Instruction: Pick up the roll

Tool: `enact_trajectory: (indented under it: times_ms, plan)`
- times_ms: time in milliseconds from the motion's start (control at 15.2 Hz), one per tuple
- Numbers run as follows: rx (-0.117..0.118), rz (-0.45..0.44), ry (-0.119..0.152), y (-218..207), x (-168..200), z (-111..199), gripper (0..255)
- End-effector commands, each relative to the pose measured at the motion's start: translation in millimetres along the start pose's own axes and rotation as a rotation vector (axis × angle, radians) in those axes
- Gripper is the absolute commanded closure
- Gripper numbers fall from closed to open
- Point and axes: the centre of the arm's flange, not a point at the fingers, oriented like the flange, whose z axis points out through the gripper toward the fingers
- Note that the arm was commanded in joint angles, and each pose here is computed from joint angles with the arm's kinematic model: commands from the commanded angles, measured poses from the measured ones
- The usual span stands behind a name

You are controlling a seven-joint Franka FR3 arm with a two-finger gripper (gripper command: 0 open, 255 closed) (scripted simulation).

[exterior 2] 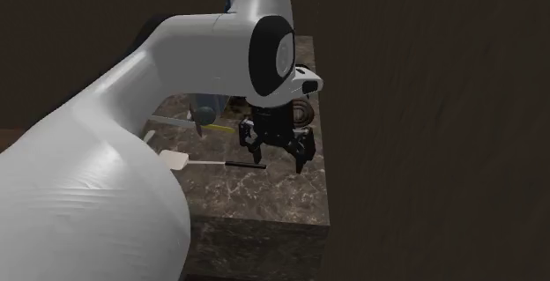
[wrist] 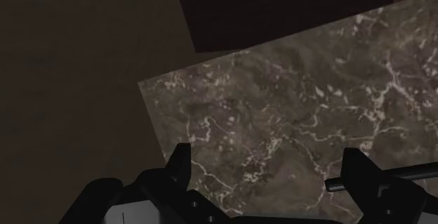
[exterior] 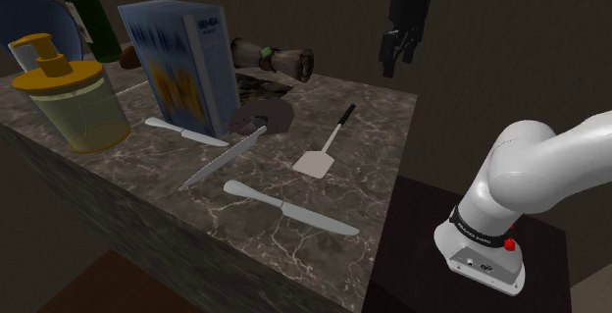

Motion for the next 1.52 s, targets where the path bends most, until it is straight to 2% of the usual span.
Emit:
enact_trajectory:
  times_ms: [0,726,1452]
  plan:
    - [0.000,0.000,0.000,0,0,0,0]
    - [0.019,-0.126,0.017,-12,142,0,0]
    - [0.037,-0.251,0.034,-42,281,-2,0]
